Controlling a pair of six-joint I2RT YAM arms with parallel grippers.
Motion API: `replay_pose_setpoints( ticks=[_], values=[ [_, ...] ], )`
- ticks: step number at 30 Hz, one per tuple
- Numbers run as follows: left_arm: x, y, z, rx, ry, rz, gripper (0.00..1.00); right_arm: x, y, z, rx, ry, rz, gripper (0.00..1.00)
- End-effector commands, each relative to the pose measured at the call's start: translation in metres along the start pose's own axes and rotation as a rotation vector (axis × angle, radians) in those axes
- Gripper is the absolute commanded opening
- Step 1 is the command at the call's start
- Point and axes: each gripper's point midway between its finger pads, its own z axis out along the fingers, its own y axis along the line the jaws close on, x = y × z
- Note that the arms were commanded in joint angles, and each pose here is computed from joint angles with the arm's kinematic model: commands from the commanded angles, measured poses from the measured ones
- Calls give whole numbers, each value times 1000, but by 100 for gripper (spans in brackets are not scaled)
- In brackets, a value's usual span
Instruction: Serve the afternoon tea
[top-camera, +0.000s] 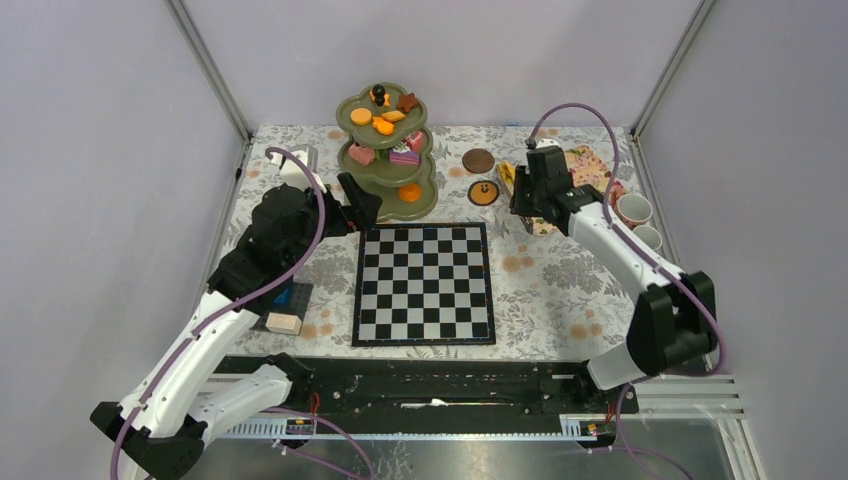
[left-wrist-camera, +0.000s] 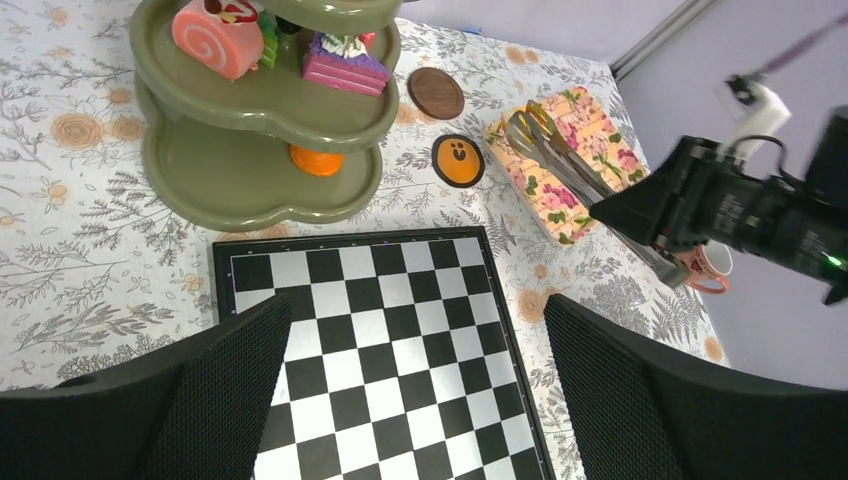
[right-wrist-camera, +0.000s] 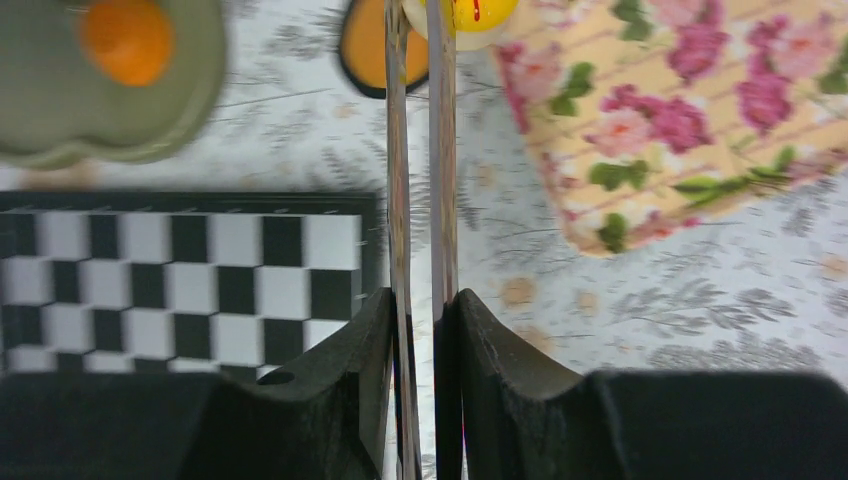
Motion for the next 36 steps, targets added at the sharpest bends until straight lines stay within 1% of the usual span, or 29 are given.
replay_pose_setpoints(
  ticks=[1,4,8,11,12,14,19,22,27,32,36],
  values=[
    [-23,0,-10,-25,-79,-57,99,-27,50,-40,-278,-127,92,27],
    [-30,2,-16,-38,-108,-58,99,-18,71,-53,-406,-116,120,27],
    [-43,4,-23,-62,-137,-36,99,-16,98,-76,-564,-140,160,27],
    [-48,6,-27,-70,-150,-18,99,-12,114,-88,-640,-139,177,26],
    [-49,6,-29,-72,-155,-14,99,-16,120,-91,-669,-157,178,26],
    [-50,8,-31,-77,-162,-5,99,-15,131,-93,-702,-145,182,26],
    [-55,9,-34,-78,-188,28,99,4,156,-90,-733,-89,148,26],
    [-59,10,-35,-80,-196,54,99,15,155,-88,-699,-83,142,25],
    [-59,12,-34,-91,-194,93,99,30,150,-100,-701,-92,110,25],
    [-56,14,-30,-91,-193,108,99,52,156,-107,-751,-78,0,26],
    [-53,13,-27,-85,-191,107,99,61,170,-110,-784,-75,-78,25]
  ],
)
